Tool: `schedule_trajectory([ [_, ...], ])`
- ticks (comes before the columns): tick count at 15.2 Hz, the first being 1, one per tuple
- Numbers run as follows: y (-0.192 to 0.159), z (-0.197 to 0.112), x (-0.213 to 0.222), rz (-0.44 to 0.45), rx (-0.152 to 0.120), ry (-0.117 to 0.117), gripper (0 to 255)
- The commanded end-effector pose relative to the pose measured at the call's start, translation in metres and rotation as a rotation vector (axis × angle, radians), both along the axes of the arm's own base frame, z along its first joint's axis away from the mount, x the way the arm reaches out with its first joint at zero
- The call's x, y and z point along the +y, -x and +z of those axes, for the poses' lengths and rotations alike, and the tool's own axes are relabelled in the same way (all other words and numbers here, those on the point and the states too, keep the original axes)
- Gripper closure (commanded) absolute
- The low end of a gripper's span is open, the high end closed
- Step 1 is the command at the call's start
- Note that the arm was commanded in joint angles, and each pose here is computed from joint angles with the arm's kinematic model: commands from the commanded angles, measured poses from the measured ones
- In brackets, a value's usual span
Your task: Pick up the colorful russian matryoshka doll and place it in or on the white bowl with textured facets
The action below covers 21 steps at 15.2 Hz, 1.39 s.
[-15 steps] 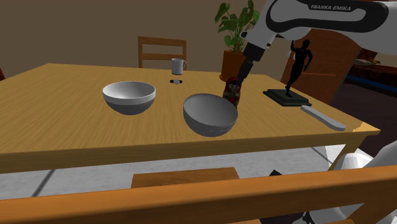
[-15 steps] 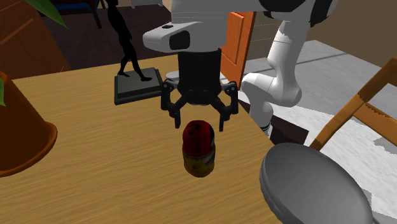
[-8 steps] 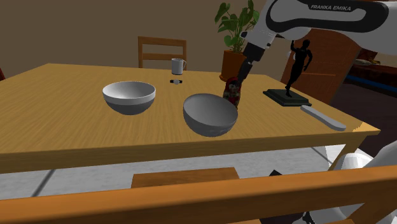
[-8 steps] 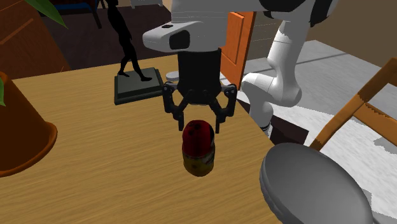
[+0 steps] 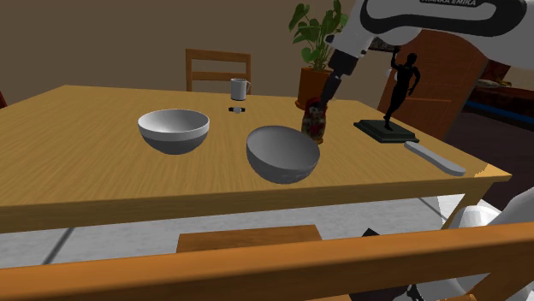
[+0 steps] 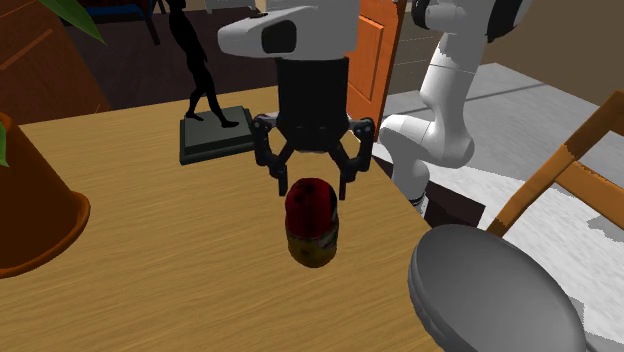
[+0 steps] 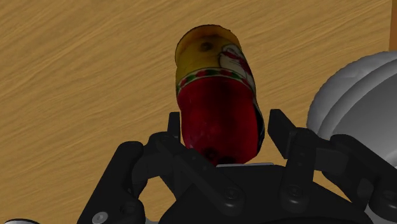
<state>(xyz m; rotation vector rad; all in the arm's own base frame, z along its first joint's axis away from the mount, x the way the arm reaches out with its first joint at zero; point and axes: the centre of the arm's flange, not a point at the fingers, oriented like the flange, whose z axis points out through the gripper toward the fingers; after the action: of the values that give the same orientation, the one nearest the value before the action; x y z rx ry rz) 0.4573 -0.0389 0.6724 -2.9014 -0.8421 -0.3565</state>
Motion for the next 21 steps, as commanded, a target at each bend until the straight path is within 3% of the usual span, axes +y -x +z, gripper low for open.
schedule_trajectory([
  [1,0.001,0.011,0.001,0.000,0.000,0.000,255],
  [21,0.001,0.117,0.001,0.000,0.000,0.000,255],
])
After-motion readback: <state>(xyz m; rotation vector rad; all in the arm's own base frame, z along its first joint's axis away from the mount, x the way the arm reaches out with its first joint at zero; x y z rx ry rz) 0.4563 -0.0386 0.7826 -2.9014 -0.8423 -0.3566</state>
